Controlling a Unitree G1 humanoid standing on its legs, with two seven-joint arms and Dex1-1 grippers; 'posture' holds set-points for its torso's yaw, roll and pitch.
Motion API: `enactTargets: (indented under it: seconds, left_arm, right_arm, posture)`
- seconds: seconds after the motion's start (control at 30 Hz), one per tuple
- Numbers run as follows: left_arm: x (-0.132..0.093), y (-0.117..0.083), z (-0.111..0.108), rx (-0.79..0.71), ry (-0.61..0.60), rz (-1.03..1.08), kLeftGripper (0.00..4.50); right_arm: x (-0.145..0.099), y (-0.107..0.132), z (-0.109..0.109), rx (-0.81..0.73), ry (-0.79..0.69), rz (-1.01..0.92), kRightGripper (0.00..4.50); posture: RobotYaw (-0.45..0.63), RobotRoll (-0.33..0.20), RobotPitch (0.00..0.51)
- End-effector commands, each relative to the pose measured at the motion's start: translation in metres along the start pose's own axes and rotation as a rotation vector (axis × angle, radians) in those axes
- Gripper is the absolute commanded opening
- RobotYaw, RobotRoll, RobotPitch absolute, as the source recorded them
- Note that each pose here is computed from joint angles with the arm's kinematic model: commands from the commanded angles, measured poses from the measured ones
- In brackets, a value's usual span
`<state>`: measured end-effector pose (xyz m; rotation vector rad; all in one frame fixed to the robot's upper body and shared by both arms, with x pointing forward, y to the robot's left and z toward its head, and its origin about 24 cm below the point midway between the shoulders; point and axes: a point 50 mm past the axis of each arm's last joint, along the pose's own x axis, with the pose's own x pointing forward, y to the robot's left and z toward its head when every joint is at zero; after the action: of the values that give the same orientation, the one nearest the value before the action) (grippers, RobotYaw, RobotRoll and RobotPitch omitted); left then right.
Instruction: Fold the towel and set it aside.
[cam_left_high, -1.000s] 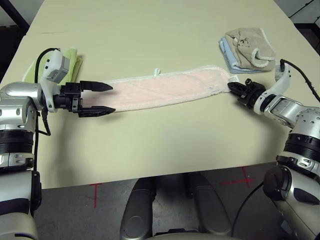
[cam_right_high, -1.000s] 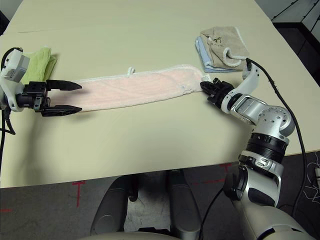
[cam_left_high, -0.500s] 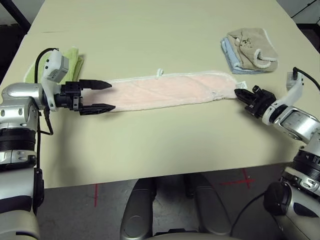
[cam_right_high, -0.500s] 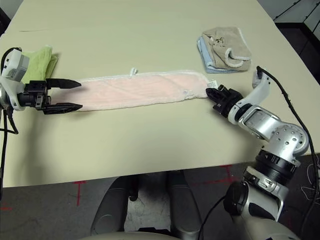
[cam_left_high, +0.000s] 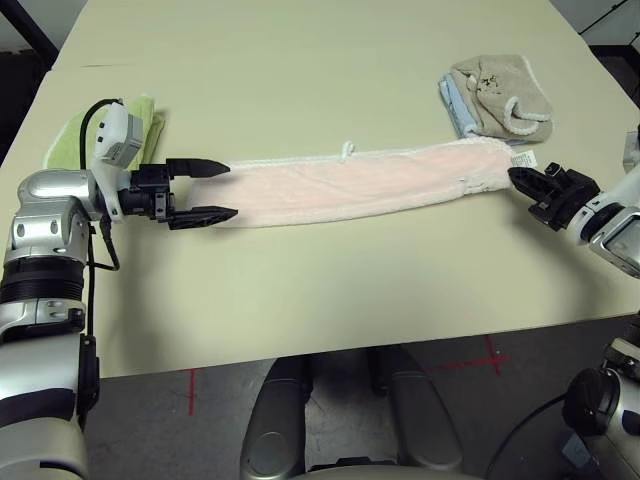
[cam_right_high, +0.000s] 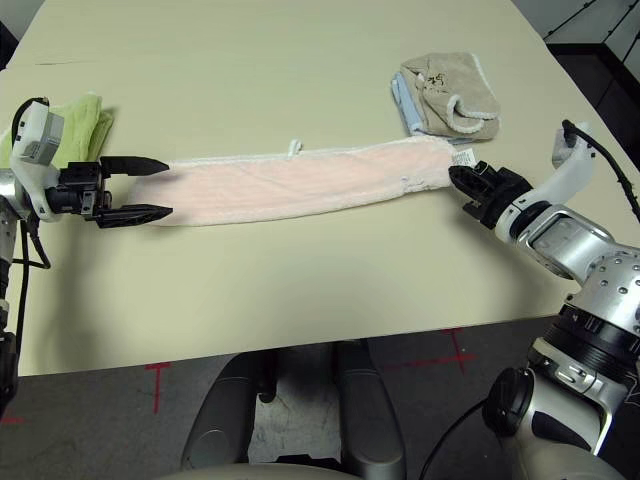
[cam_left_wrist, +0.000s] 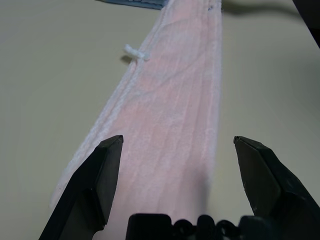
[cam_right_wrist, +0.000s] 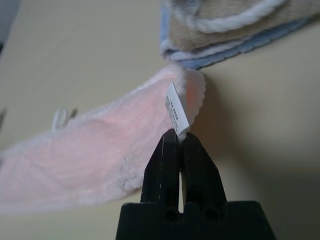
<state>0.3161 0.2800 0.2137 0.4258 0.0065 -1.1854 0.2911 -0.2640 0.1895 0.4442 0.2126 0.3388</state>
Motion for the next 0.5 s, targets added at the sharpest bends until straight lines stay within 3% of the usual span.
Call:
enactTargets:
  seconds: [0.03, 0.2, 0.5]
  left_arm:
    - [0.0, -0.001, -0.006, 0.01, 0.004, 0.013, 4.5]
    - [-0.001, -0.002, -0.007, 0.014, 0.008, 0.012, 4.5]
    - [0.0, -0.002, -0.008, 0.007, 0.008, 0.002, 4.5]
  right_arm:
    - [0.004, -0.003, -0.005, -0.124, 0.037, 0.025, 0.03]
    - [0.008, 0.002, -0.001, -0.352, 0.053, 0.102, 0.03]
    - [0.016, 0.029, 0.013, -0.535, 0.035, 0.308, 0.03]
  posture:
    - [0.0, 0.0, 0.294]
    - [0.0, 0.0, 0.293]
    - [0.0, 0.0, 0.291]
